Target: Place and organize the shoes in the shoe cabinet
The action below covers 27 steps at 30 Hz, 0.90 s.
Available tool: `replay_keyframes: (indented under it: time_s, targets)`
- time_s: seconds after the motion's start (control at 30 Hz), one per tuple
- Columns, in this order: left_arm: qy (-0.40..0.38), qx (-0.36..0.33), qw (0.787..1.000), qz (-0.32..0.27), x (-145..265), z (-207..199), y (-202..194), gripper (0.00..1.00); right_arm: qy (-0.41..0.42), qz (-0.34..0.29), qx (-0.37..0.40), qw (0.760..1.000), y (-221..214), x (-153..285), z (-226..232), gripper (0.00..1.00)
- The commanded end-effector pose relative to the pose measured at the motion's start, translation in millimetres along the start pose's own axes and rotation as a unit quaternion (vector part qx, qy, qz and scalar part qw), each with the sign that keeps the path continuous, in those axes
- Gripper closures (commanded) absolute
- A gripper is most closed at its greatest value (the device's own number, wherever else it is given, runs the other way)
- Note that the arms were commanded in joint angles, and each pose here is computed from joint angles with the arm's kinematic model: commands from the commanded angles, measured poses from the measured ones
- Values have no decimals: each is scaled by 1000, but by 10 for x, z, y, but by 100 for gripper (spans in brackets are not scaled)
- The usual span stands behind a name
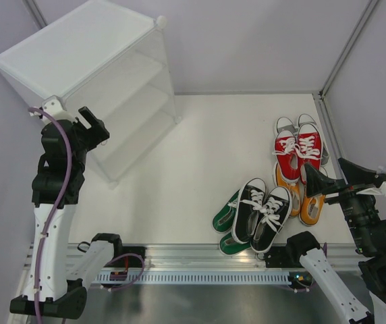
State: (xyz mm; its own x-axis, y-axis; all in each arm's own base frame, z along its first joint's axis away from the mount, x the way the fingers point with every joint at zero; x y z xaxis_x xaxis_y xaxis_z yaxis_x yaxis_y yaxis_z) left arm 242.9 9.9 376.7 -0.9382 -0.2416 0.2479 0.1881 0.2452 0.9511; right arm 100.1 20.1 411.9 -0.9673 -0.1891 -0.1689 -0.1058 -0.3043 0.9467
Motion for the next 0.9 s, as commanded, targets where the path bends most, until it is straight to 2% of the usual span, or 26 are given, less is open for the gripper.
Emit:
replay_keyframes:
  time_s: [0.0,0.3,0.87]
  targets:
    - [5,-17,1000,-6,-49,-1,45,11,-1,-13,2,1000,41,6,-8,2]
    - [9,-31,999,6,-139,-22,9,10,0,-12,3,1000,14,2,-14,2]
    - [28,-48,998,-15,15,55,28,9,-2,-11,1,1000,-10,4,-22,2]
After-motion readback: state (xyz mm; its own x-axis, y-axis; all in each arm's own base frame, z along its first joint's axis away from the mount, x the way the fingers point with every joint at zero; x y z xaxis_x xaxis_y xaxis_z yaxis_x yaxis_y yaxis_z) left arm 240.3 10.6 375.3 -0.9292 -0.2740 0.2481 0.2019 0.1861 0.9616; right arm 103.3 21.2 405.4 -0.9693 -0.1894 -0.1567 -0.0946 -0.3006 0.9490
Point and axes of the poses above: each gripper's point midway between its finger pads, its own x axis back along the fingers, its own z axis along the line the jaws close on, y = z × x, the point moved 4 cm from there along x, back along the fingers, and after that the axes turned 7 degrees about -x, right-handed, at the moved point
